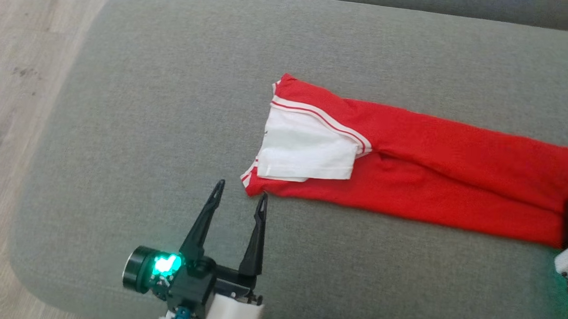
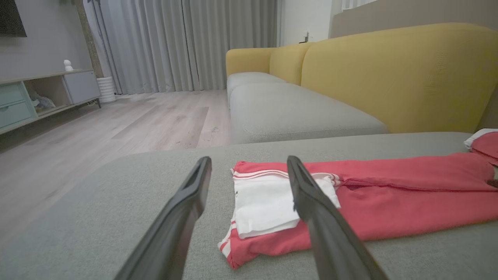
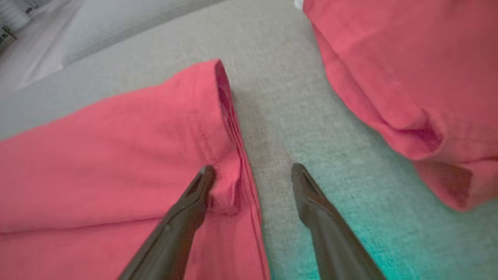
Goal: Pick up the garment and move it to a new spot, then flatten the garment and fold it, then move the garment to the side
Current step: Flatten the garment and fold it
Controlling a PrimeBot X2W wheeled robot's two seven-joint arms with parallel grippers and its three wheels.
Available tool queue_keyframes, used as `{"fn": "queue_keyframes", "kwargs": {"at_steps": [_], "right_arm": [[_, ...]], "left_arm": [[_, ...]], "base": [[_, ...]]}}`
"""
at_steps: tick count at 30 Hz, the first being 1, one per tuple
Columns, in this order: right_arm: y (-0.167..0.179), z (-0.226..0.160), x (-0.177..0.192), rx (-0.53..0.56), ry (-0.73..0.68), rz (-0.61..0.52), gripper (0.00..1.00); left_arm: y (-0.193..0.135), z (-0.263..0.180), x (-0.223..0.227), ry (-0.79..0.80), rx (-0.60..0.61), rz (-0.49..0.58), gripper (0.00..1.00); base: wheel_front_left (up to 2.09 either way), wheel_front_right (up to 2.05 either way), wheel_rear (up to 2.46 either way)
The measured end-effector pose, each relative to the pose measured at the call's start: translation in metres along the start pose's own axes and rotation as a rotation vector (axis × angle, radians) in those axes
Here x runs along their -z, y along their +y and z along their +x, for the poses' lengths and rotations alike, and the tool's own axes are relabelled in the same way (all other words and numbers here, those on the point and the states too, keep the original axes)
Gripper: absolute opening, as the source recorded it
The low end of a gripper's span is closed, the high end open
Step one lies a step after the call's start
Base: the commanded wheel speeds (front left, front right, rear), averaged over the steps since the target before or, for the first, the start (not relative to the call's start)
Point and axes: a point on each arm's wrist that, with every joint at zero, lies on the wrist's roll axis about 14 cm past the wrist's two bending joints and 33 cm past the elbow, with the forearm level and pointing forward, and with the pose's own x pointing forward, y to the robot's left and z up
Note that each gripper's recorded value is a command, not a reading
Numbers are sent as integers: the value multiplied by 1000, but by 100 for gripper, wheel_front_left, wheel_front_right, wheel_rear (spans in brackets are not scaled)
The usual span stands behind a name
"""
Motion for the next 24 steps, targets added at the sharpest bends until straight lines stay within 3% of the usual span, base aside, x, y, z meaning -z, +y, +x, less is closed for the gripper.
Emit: {"fn": "queue_keyframes", "kwargs": {"at_steps": [3,4,5,6,7,12,17,24], "right_arm": [[-3,3,2,11,26,-13,100],[-2,5,1,10,33,-17,85],[0,6,0,7,39,-18,61],[2,7,-2,2,42,-17,24],[5,7,-3,-5,44,-13,0],[18,1,-5,-53,62,16,0],[-5,-13,-22,-23,23,-25,0],[-41,-40,-100,21,-111,-28,0]], "left_arm": [[5,-1,-2,-9,-22,4,100],[7,-2,-2,-10,-28,5,100],[9,-3,-2,-12,-36,5,100],[10,-4,-2,-12,-40,8,100],[12,-6,-2,-11,-43,11,100],[18,-12,-2,-17,-63,13,100],[16,-14,-3,-24,-47,14,100],[9,-8,-7,-46,-18,16,100]], "base": [[0,0,0],[0,0,0],[0,0,0],[0,0,0],[0,0,0],[0,0,0],[0,0,0],[0,0,0]]}}
